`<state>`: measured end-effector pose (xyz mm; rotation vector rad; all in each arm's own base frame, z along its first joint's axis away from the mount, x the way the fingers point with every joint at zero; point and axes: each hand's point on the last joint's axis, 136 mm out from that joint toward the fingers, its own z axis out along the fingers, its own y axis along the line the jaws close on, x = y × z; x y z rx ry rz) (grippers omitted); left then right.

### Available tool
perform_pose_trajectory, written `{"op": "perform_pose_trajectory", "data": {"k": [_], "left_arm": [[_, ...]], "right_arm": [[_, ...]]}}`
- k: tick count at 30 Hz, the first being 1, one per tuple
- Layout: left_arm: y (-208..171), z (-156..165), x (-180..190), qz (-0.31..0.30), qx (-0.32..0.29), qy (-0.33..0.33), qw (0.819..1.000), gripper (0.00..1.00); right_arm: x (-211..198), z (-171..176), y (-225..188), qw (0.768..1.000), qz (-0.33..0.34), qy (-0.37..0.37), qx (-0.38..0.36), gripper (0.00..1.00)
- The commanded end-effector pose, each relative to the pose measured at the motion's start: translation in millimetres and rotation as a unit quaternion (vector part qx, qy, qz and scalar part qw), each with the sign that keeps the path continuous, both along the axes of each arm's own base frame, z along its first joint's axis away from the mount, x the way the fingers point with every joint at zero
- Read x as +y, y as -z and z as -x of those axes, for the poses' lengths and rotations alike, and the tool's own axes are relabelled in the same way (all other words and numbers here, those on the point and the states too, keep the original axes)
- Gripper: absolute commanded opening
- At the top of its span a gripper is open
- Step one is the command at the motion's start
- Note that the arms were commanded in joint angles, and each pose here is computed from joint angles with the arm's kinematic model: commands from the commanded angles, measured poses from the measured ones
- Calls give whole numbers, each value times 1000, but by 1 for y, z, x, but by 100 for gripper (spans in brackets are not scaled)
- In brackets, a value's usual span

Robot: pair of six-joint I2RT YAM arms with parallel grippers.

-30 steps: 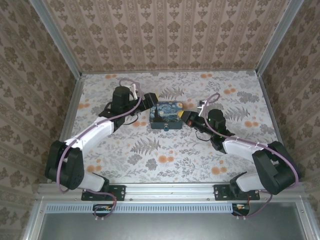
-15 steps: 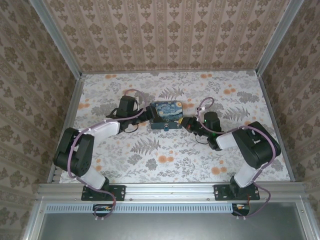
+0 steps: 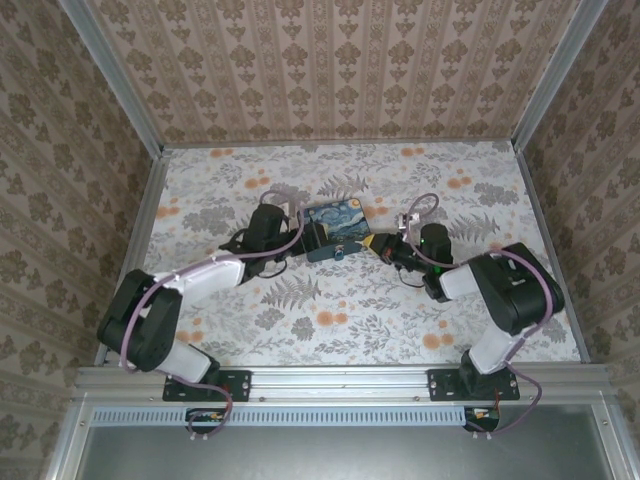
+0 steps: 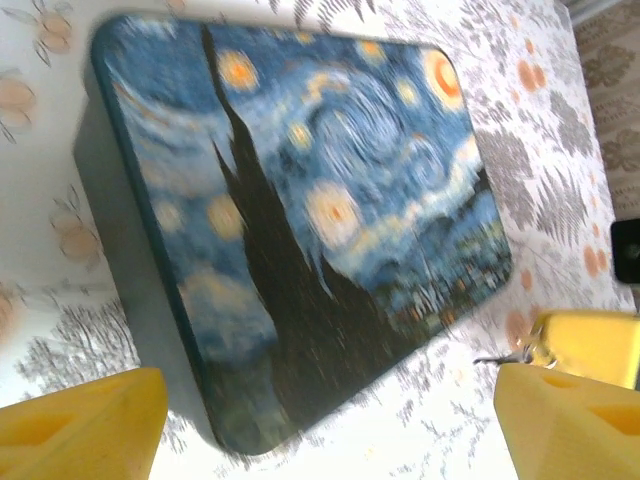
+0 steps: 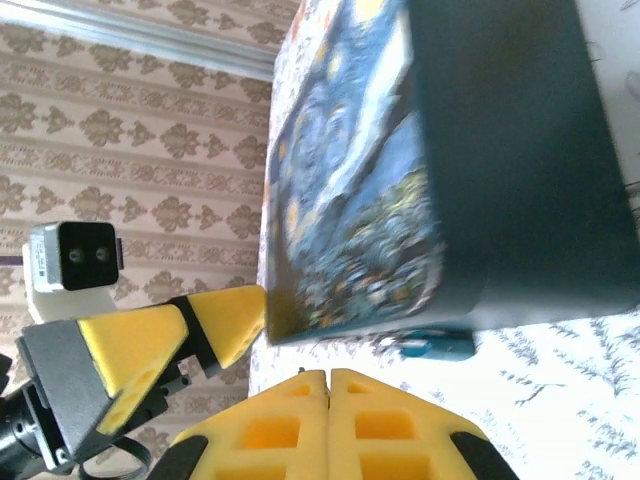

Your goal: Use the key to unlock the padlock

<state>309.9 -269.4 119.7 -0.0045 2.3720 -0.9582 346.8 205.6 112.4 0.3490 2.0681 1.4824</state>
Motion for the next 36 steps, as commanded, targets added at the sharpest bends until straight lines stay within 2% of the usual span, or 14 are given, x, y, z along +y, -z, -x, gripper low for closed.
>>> {"op": "perform_pose_trajectory", "data": {"k": [1, 3, 7, 13, 24, 30, 36], "left_arm": [[0, 18, -7, 1, -11, -2, 1000, 87], [6, 27, -18, 0, -19, 16, 1000, 87], [17, 29, -43, 6, -32, 48, 998, 87], [30, 17, -67, 0, -59, 74, 996, 86], [52, 1, -85, -8, -92, 90, 992, 85], [67, 0, -87, -58, -124, 92, 986, 83], [78, 1, -89, -130, -168, 102, 972, 83]], "right_arm": [[0, 2, -28, 999, 37, -19, -34, 0], [0, -5, -39, 997, 58, -19, -42, 0], [8, -26, -54, 997, 52, -26, -53, 0], [19, -51, -39, 998, 39, -34, -36, 0], [15, -72, -7, 999, 33, -24, 6, 0], [11, -73, 9, 999, 25, -16, 27, 0], [7, -71, 16, 999, 22, -12, 34, 0]]}}
